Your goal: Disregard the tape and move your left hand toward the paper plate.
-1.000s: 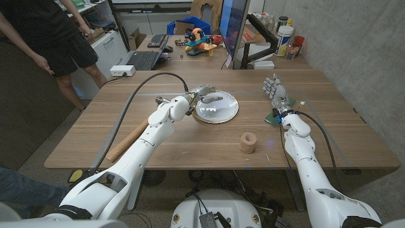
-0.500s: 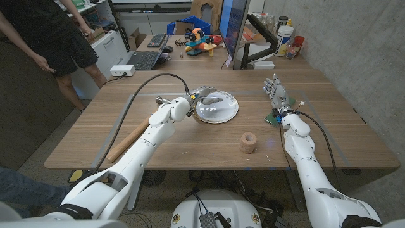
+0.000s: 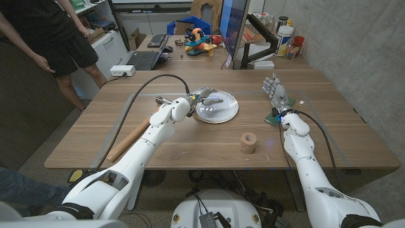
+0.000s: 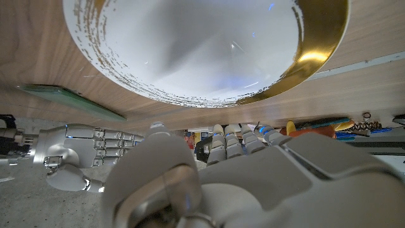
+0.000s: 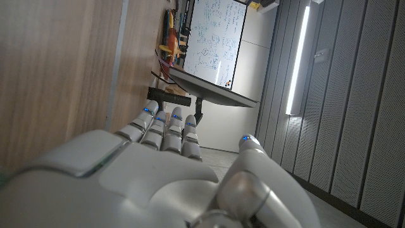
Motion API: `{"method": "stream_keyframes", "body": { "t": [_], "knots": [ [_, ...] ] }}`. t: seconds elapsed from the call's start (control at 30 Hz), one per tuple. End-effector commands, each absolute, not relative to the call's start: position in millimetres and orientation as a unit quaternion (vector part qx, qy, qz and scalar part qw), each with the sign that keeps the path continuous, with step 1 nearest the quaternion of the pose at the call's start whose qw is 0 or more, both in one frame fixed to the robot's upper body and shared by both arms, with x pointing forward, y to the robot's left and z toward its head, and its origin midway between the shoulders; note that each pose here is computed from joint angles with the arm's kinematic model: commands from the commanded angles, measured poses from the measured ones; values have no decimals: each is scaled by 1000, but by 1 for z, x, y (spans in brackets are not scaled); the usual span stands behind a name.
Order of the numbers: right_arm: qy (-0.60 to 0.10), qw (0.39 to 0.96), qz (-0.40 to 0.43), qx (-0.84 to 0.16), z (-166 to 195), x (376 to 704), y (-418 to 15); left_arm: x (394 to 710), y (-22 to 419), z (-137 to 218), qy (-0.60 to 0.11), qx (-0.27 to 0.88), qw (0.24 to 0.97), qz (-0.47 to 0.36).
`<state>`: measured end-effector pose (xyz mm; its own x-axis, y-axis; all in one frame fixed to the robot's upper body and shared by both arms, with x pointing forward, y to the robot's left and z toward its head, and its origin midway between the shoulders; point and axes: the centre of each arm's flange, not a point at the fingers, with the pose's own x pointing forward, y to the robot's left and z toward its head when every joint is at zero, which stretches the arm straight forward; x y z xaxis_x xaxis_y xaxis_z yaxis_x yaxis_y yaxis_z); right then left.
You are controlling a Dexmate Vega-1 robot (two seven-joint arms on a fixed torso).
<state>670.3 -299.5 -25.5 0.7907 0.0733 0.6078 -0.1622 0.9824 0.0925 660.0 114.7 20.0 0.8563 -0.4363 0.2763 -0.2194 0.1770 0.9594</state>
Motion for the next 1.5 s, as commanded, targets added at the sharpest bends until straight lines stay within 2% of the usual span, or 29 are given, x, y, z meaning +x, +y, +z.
{"method": "stream_keyframes", "body": {
  "t": [0.03,1.5],
  "knots": [
    [-316,944,62,69,-25,671,-298,663,113,17,-253,637,723,-81],
    [-321,942,69,69,-22,672,-303,661,105,10,-249,637,725,-77]
  ]
}}
